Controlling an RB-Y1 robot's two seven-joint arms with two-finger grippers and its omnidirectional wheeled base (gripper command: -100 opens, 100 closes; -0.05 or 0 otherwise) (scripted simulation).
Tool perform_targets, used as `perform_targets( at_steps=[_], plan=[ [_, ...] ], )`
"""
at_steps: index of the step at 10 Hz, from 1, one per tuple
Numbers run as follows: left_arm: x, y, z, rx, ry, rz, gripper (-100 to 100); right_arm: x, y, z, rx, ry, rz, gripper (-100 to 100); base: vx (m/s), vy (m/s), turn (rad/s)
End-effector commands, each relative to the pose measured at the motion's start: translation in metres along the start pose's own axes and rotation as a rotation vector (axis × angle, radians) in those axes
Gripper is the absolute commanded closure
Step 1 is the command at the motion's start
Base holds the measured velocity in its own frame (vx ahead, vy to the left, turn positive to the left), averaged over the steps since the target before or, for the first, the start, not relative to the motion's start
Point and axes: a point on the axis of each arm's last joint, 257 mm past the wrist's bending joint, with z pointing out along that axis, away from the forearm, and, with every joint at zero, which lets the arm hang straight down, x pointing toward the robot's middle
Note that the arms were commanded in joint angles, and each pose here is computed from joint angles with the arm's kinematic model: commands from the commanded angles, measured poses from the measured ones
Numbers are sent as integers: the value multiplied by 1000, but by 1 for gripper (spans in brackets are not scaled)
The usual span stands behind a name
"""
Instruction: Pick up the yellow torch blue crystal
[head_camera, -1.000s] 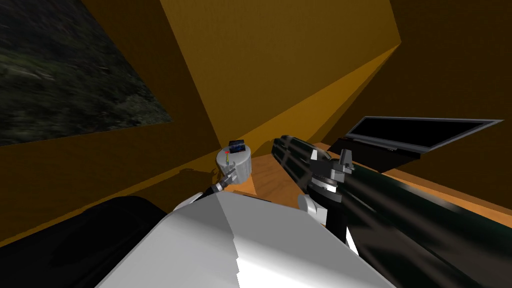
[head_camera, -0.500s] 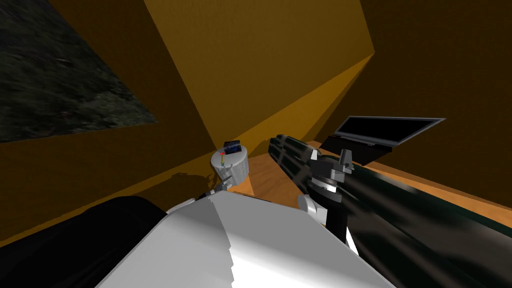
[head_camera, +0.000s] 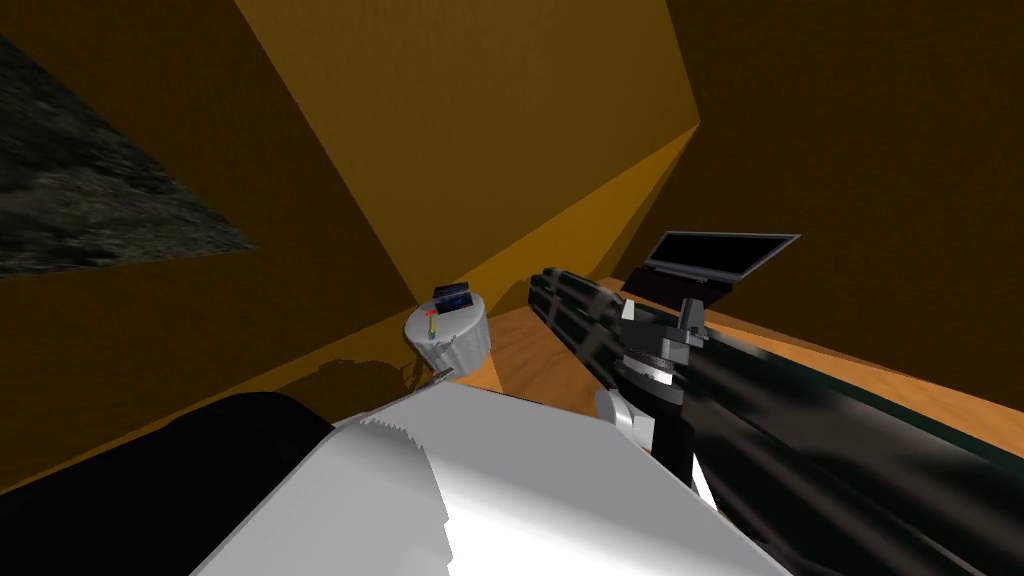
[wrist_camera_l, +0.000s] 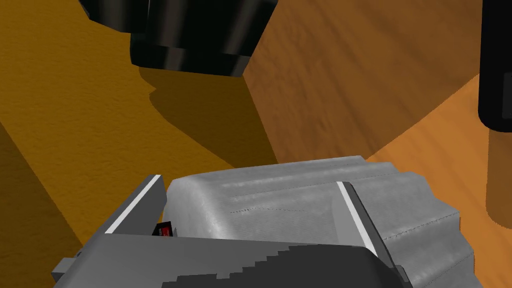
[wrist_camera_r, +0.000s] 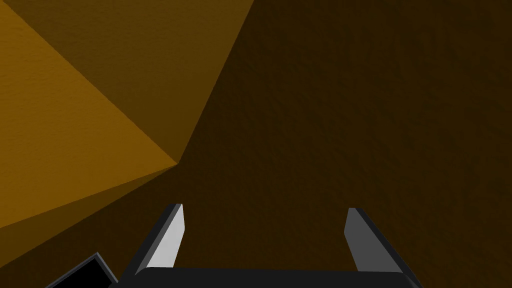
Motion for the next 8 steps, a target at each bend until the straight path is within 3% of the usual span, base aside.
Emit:
perform_targets(
  at_steps=[1,2,3,4,6,8],
  plan=[
    [-11,12,-13,-45,-8,-7,-100,0,0,0,0,0,0,0,39,-25,-98],
    [-23,38,-33,-118,-25,-29,-100,0,0,0,0,0,0,0,50,-28,-184],
    [-24,42,-35,-127,-27,-29,-100,0,0,0,0,0,0,0,56,-18,-136],
    [-36,65,-56,-196,-47,-47,-100,0,0,0,0,0,0,0,84,-13,-244],
    [-37,69,-59,-206,-49,-48,-100,0,0,0,0,0,0,0,40,4,-45],
    [-61,104,-102,-324,-95,-76,-100,0,0,0,0,0,0,0,82,-2,-322]
  ],
)
